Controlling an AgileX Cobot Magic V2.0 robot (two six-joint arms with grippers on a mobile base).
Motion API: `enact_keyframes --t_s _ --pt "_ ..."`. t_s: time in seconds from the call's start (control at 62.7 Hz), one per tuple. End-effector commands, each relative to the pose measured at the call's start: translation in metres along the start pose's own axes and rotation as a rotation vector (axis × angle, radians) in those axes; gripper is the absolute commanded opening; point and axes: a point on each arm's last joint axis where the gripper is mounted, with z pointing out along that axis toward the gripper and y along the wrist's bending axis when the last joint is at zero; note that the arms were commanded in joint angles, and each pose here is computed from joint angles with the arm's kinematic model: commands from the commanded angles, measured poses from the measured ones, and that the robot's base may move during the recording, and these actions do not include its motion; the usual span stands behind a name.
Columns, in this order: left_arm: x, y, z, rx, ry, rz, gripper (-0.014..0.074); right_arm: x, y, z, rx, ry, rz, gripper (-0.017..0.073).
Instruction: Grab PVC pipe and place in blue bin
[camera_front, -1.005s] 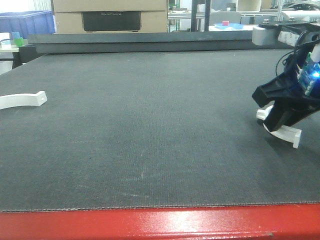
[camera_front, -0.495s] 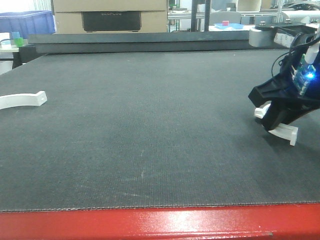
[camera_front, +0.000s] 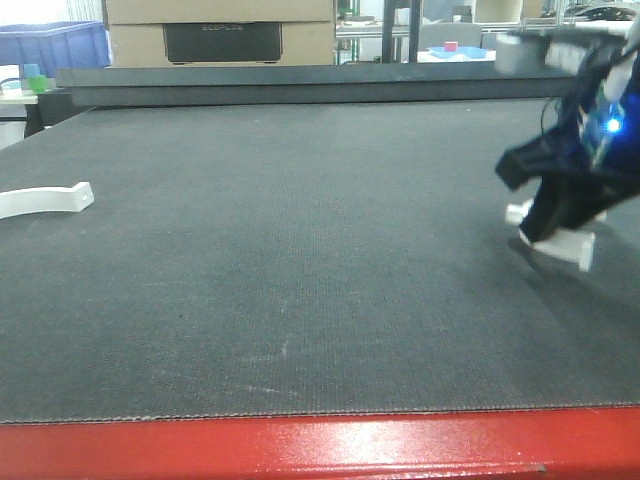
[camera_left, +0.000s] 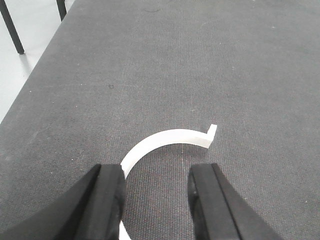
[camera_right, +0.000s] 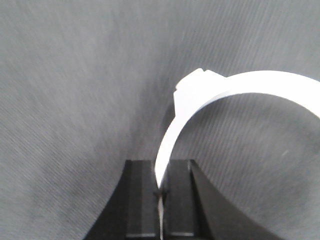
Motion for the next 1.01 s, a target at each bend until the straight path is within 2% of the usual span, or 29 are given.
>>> enact_keyframes --t_s 0.0,0.176,0.415,0.479,0.606,0.734,0.798,0.941,0.989 --pt "-0.004 0.001 0.0 -0.003 -0.02 -0.007 0.0232 -0.011 0.002 -0.017 0.005 -0.07 -0.013 -0.0167" --pt "-0.002 0.009 0.001 -0.031 -0.006 -0.026 0.0232 -0.022 0.005 -0.049 0.016 -0.176 -0.025 -0.0167" --pt "0.015 0.023 0.019 -0.071 0.133 -0.113 0.0232 -0.022 0.012 -0.095 -0.001 -0.295 -0.01 -0.0167" --pt "0.019 0.023 0.024 -0.071 0.157 -0.122 0.0232 -0.021 0.015 -0.107 -0.013 -0.329 0.002 -0.0167" --pt "0.024 0.023 0.032 -0.068 0.181 -0.204 0.0232 -0.019 0.018 -0.13 -0.02 -0.393 0.006 -0.0167" --pt "0.023 0.023 0.039 -0.068 0.197 -0.208 0.0234 -0.014 0.021 -0.146 -0.022 -0.427 -0.003 -0.0167" --pt "0.021 0.023 0.044 -0.066 0.207 -0.216 0.0252 -0.013 0.022 -0.15 -0.024 -0.43 -0.005 -0.0167" --pt "0.01 0.021 0.053 -0.045 0.233 -0.278 0.0337 -0.012 0.023 -0.152 -0.025 -0.433 -0.007 -0.0167" --pt "0.007 0.02 0.057 -0.036 0.259 -0.278 0.0372 -0.012 0.023 -0.152 -0.025 -0.433 -0.007 -0.0167"
